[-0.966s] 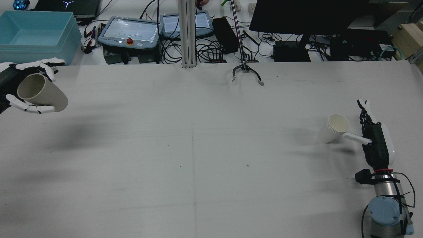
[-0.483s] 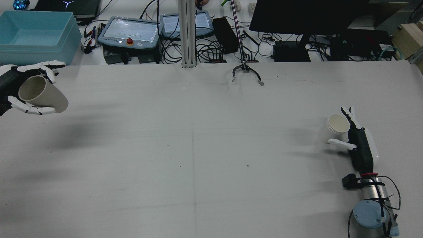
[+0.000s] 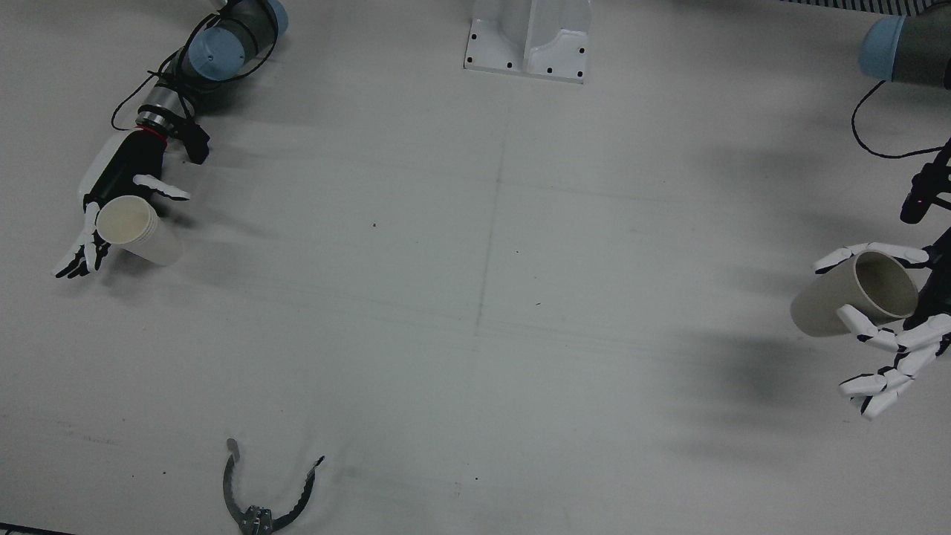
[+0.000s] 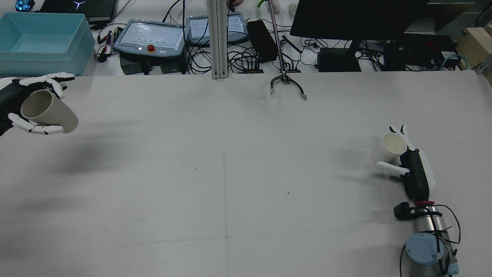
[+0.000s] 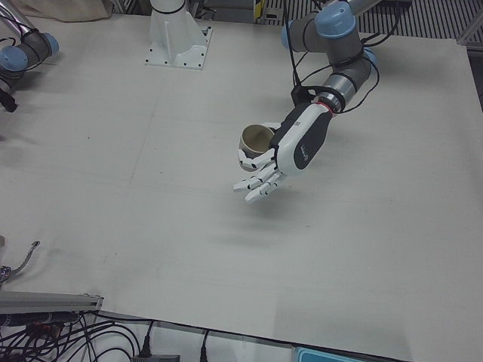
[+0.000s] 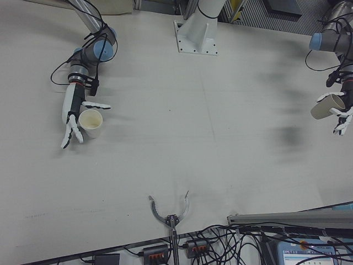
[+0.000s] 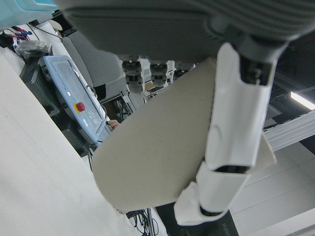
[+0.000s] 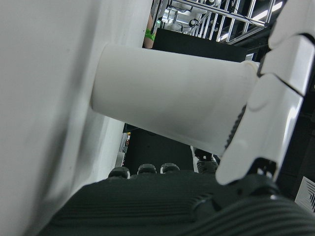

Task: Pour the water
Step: 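Wrap the right hand fingers around the standing white cup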

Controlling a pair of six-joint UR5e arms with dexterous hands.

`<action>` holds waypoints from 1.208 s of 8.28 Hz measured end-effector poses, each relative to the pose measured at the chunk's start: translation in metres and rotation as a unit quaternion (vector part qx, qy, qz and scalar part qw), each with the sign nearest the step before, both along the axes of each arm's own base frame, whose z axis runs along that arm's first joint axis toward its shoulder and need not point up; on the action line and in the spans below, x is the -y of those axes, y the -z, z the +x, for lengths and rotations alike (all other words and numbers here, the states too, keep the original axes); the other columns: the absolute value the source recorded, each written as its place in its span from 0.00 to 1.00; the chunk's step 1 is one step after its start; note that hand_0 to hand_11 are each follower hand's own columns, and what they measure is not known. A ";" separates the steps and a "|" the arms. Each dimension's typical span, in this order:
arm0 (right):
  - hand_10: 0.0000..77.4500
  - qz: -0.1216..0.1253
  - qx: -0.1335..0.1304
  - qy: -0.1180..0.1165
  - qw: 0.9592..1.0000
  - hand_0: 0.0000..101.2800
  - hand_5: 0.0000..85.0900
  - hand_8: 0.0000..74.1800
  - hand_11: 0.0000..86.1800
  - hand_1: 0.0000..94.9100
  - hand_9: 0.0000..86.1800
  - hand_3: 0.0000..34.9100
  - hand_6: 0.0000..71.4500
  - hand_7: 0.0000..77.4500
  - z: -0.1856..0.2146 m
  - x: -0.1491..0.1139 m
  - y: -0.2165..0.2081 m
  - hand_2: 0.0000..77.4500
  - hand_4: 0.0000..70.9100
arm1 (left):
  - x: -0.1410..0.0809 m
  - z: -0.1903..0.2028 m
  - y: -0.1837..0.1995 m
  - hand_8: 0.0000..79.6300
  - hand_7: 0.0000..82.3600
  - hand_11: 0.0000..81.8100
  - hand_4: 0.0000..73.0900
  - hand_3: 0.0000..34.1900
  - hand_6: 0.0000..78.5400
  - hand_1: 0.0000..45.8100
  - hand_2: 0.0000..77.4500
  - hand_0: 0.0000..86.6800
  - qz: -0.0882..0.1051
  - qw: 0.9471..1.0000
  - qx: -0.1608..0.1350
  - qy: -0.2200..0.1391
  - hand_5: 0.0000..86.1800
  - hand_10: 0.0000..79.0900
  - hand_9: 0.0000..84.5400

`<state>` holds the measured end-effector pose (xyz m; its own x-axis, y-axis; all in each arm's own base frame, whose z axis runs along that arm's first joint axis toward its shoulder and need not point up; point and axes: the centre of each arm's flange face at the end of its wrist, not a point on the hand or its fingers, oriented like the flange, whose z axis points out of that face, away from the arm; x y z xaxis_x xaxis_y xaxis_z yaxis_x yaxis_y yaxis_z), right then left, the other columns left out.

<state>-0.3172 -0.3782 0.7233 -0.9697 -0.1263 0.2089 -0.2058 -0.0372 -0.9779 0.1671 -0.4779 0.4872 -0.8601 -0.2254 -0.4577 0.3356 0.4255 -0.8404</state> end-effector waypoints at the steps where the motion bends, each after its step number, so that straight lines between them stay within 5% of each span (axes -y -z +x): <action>1: 0.01 0.000 0.001 0.000 1.000 0.50 0.10 0.00 0.01 0.16 0.01 0.07 0.00 0.01 -0.002 0.001 0.001 0.06 0.10 | 0.001 0.001 -0.001 0.08 0.25 0.17 0.50 0.00 0.17 0.51 0.34 0.83 -0.001 1.000 0.001 0.000 0.58 0.10 0.12; 10: 0.01 0.010 0.024 -0.028 0.999 0.51 0.13 0.01 0.01 0.17 0.01 0.10 0.00 0.06 0.018 0.022 0.023 0.05 0.11 | 0.002 0.002 0.001 0.08 0.25 0.19 0.50 0.00 0.17 0.50 0.35 0.86 0.001 1.000 -0.001 0.000 0.58 0.10 0.12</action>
